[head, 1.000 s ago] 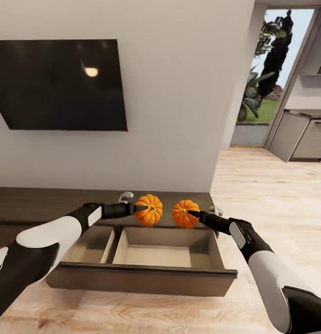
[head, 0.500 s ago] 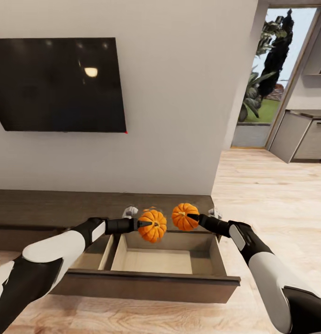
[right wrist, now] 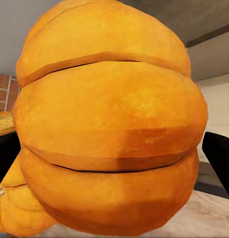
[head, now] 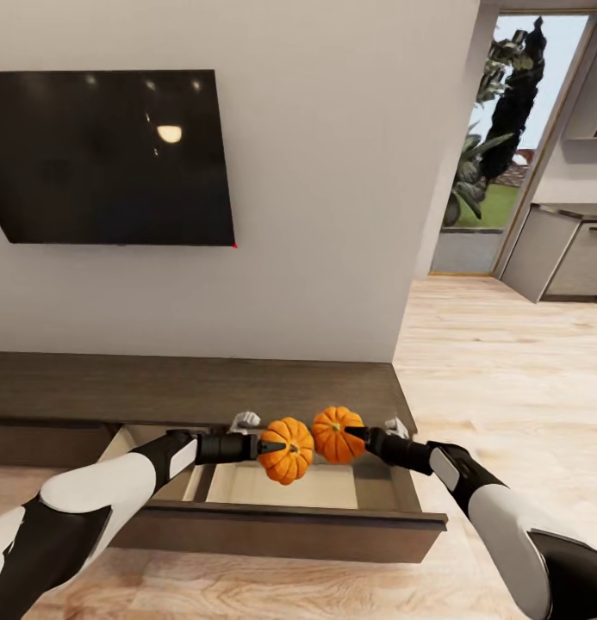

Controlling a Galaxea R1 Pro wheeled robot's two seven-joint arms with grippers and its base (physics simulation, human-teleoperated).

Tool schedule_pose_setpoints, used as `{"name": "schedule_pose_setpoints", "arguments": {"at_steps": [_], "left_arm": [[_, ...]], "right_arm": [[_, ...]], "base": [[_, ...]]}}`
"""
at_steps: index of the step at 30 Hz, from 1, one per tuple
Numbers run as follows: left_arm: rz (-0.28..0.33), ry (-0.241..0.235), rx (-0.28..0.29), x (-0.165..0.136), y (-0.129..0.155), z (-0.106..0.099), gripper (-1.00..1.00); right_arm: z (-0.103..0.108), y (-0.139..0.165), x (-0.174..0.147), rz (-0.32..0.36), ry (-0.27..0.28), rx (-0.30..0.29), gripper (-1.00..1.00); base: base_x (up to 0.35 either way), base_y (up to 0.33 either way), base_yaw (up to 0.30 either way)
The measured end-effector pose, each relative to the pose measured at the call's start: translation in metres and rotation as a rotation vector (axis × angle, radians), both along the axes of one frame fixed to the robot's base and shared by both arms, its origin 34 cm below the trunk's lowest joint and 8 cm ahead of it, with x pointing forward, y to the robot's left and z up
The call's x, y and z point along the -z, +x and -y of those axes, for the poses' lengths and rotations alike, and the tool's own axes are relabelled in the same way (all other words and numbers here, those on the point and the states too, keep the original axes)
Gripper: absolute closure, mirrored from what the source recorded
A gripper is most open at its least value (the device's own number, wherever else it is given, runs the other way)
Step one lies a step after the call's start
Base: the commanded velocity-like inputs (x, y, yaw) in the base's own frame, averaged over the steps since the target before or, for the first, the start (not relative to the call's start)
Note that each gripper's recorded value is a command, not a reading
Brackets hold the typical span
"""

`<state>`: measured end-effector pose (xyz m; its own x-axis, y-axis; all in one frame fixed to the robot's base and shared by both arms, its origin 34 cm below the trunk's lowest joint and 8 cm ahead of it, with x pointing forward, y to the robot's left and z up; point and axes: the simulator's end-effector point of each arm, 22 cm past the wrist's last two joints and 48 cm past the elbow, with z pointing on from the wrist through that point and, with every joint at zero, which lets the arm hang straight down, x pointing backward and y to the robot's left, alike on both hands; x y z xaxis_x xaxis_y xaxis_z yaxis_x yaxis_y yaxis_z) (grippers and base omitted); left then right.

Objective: Place each of the two pumpkins and all three candles from the living room inside a cabinet in the living room (use any cabinet), then make sure every cabinet is closed, and position the cauldron so it is next to a table in the living room.

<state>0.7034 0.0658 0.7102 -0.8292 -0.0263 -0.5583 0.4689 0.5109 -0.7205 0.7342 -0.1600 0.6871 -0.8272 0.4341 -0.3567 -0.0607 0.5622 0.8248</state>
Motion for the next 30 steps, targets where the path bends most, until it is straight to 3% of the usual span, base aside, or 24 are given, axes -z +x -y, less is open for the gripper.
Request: {"name": "schedule_pose_setpoints", "arguments": {"at_steps": [2,5,8,11,13,30], "left_arm": [[-0.007,-0.014,-0.010,-0.002,0.001,0.000,1.00],[-0.005,-0.020,-0.019,-0.004,0.004,-0.001,1.00],[0.002,-0.080,-0.078,-0.017,0.017,-0.002,1.00],[0.002,-0.045,-0.059,-0.011,0.013,-0.007,1.00],[0.001,-0.053,-0.079,-0.009,0.017,-0.012,1.00],[0.000,-0.042,-0.083,0.024,0.015,-0.015,1.00]], "right_arm": [[0.004,-0.008,0.001,-0.007,0.046,0.000,1.00],[0.005,-0.011,0.002,-0.016,0.055,-0.005,1.00],[0.006,-0.020,0.011,-0.033,0.019,-0.042,1.00],[0.008,-0.017,0.008,-0.030,0.034,-0.026,1.00],[0.008,-0.018,0.013,-0.031,0.027,-0.033,1.00],[0.012,-0.021,0.044,-0.030,0.024,-0.026,1.00]], "base": [[0.000,0.000,0.000],[0.000,0.000,0.000],[0.000,0.000,0.000],[0.000,0.000,0.000],[0.000,0.000,0.000],[0.000,0.000,0.000]]}}
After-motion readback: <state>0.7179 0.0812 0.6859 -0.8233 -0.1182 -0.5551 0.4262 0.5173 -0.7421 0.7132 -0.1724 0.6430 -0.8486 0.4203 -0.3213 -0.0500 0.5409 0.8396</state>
